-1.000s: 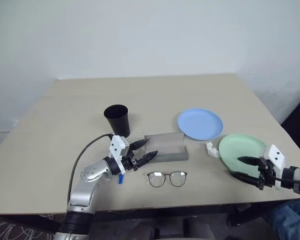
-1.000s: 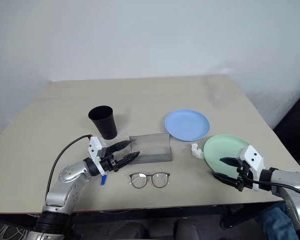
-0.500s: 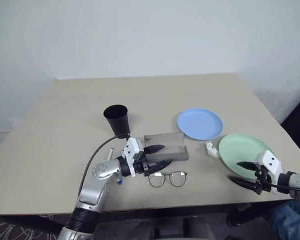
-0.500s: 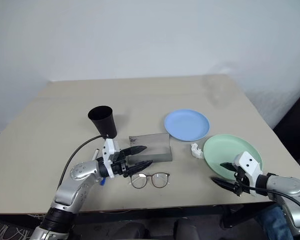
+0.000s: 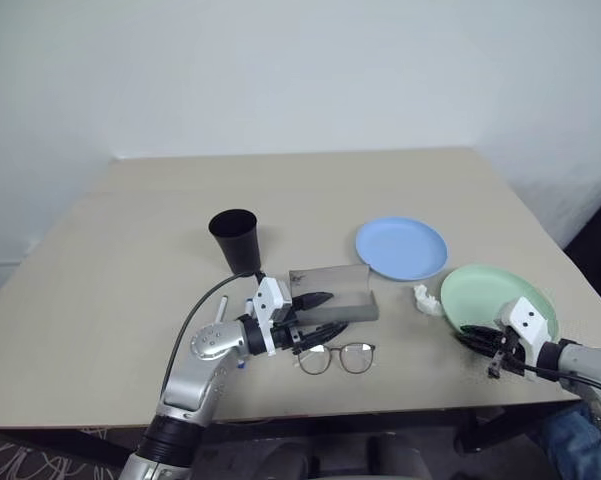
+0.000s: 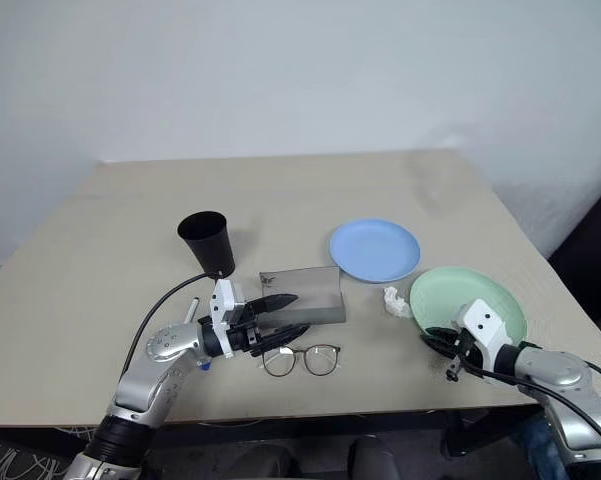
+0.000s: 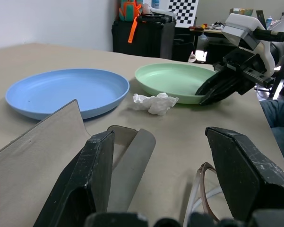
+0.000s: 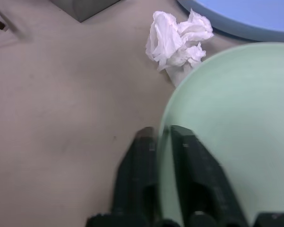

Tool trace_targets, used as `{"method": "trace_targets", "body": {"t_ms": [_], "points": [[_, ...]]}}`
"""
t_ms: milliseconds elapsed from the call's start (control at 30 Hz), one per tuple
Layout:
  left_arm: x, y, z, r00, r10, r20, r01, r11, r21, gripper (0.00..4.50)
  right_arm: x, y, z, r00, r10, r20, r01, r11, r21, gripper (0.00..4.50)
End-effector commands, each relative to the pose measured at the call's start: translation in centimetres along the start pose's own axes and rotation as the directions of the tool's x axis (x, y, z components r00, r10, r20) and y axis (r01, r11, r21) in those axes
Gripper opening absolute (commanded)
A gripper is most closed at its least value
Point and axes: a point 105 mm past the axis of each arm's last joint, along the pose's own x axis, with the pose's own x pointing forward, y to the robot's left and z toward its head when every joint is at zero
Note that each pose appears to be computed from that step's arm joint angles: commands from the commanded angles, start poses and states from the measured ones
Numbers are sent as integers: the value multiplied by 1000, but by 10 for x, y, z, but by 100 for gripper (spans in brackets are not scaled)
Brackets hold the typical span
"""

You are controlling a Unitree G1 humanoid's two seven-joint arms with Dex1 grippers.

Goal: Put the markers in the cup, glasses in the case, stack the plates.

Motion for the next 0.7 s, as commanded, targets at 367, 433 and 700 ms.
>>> {"method": "trace_targets", "body": {"t_ms": [367, 433, 700], "points": [[4, 3, 13, 999, 9, 35, -10, 999, 51, 323, 4, -15, 14, 998, -52, 30, 53, 997, -62, 5], [4, 3, 13, 999, 11, 36, -13, 999, 52, 323, 4, -18, 17, 997, -66, 33, 68, 995, -68, 5], [6, 3, 14, 999, 11, 41, -13, 999, 52, 323, 3, -37, 33, 987, -145, 63, 152, 982, -111, 5]]}}
